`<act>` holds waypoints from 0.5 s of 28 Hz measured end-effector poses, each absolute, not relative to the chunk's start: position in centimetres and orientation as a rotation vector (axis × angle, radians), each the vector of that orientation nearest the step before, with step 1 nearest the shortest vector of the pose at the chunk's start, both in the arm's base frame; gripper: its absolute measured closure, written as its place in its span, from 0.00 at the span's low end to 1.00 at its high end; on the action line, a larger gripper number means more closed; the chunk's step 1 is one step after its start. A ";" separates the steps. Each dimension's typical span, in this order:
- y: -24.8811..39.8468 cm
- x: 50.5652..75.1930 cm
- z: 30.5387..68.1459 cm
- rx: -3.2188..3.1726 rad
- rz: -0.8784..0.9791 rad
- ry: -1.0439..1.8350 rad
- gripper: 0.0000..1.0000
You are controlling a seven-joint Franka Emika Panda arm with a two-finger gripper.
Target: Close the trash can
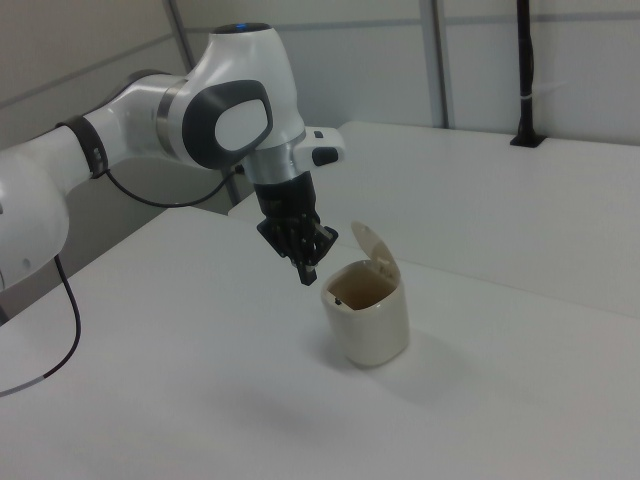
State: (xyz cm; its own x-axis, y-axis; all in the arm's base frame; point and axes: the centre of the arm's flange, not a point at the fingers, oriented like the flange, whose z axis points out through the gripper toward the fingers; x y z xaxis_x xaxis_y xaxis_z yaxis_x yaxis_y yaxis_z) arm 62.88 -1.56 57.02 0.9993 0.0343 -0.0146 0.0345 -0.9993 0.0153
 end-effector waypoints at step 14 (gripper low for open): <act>-1.0 67.2 59.5 3.162 0.585 -0.118 0.99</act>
State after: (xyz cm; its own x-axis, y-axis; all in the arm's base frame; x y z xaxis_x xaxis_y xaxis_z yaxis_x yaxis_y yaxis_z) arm 67.19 -1.01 59.52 0.9313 -0.0857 0.3540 -0.0579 -0.9944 -0.0884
